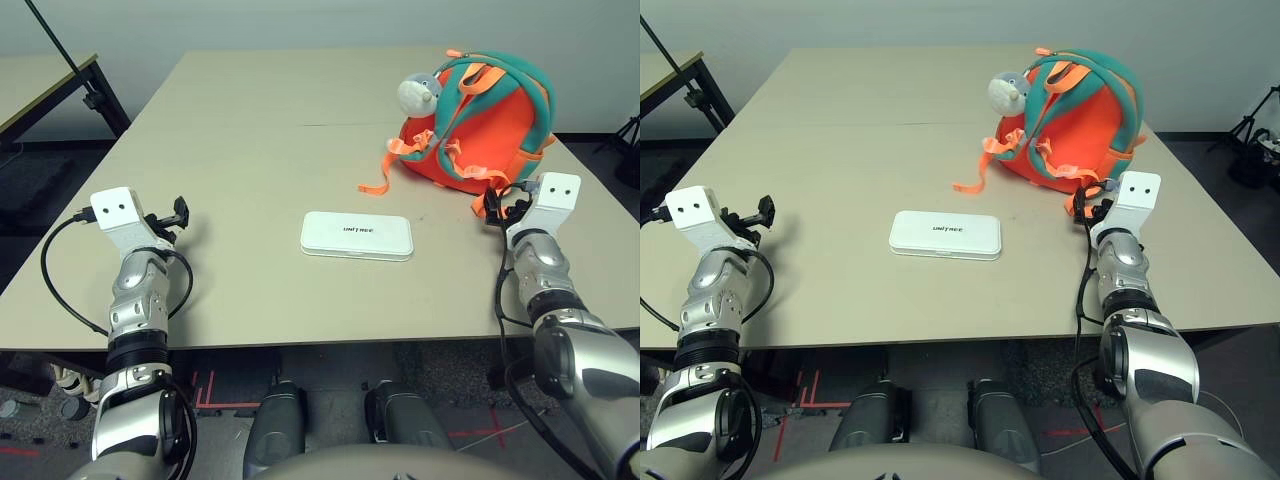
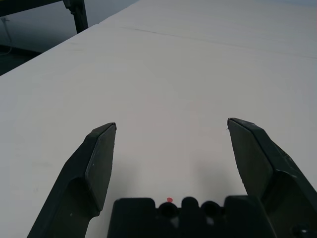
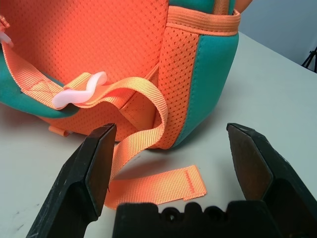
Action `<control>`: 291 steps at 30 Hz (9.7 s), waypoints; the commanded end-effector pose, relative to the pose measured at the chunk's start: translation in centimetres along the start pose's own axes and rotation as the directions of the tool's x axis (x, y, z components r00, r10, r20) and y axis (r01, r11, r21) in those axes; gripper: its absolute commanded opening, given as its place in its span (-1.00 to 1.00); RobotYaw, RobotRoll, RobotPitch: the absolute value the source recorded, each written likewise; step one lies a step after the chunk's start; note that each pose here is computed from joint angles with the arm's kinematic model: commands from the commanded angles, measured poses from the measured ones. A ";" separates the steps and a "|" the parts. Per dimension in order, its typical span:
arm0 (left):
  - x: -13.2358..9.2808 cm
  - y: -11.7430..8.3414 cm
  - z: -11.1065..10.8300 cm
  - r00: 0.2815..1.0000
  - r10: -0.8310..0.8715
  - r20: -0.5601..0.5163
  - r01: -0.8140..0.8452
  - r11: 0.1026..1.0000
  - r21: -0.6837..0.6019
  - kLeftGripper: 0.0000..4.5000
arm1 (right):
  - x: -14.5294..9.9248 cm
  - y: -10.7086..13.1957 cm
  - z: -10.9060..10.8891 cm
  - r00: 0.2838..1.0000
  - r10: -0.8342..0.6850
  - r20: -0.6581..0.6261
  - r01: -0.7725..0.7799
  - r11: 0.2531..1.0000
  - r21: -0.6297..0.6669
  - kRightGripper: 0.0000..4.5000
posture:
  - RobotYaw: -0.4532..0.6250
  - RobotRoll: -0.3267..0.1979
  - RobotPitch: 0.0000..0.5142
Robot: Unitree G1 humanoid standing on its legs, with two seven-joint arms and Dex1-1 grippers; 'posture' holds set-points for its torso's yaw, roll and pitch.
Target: Put the pencil case into the backpack and zip it.
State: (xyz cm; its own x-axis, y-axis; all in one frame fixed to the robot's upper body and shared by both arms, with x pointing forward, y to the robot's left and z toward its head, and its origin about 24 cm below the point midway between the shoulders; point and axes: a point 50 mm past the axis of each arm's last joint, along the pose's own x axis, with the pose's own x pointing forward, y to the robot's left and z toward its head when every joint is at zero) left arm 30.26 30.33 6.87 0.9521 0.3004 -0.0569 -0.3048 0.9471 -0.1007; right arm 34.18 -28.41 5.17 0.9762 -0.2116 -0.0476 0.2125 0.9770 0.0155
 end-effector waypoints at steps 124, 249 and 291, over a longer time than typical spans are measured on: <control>0.3 -9.1 -1.7 0.089 -0.855 -0.511 0.610 0.452 -0.651 1.00 | -4.8 14.0 0.6 0.345 0.739 -0.578 -0.828 -0.052 -0.559 -1.00 | -0.44 0.25 -0.90; -0.4 -7.5 -1.8 0.052 -0.844 -0.534 0.536 0.475 -0.699 1.00 | -6.2 18.8 1.7 0.114 0.718 -0.687 -0.775 -0.368 -0.514 -1.00 | -0.42 0.25 -0.88; 1.1 -5.4 7.3 0.295 -0.943 -0.151 0.723 0.324 -0.611 -0.42 | -4.6 9.9 10.9 0.820 0.556 0.137 -0.566 0.823 0.047 0.80 | -0.37 0.25 -0.88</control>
State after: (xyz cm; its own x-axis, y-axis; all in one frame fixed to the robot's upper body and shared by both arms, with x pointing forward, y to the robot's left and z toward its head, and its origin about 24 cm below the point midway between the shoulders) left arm 33.18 26.12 13.37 0.5509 -0.8256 -0.1223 0.5436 0.4661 -0.6981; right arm 32.12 -17.68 15.56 0.8942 0.4400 0.0824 -0.4438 0.8955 0.0340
